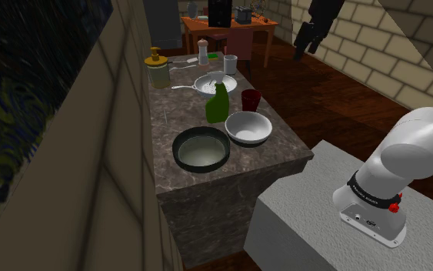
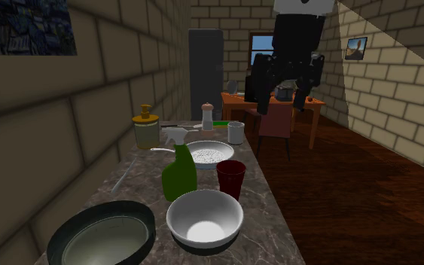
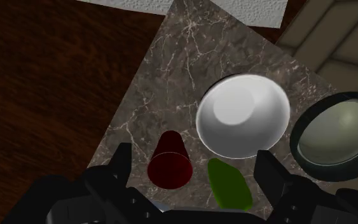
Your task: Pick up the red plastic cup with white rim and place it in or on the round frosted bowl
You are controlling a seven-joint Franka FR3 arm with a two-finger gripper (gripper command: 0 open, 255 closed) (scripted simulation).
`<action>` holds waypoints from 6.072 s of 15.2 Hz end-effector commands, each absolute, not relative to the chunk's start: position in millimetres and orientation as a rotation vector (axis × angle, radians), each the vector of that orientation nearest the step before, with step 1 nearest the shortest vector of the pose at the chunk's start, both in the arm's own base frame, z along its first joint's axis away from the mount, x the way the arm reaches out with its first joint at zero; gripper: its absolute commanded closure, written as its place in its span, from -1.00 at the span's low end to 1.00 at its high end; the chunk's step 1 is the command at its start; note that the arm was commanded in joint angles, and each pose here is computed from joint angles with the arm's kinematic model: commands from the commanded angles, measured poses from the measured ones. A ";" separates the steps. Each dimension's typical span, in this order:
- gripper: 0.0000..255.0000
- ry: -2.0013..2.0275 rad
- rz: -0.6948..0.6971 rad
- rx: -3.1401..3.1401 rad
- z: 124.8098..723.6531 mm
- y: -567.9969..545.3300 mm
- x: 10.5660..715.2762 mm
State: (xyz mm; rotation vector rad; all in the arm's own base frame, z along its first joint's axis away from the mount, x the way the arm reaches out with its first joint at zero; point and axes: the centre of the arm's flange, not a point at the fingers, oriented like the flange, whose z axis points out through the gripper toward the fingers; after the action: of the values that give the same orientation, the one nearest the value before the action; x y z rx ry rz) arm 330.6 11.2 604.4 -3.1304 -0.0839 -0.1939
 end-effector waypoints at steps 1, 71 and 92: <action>-1.00 -0.084 -0.194 -3.130 604.4 11.2 330.6; 1.00 -0.121 -0.129 -2.969 476.9 -53.7 526.0; 1.00 -0.121 -0.129 -2.969 539.8 86.2 489.4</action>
State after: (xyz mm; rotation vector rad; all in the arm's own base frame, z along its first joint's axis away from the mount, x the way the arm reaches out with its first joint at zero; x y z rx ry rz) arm 495.6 74.6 540.7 -2.9693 -0.1238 -0.1284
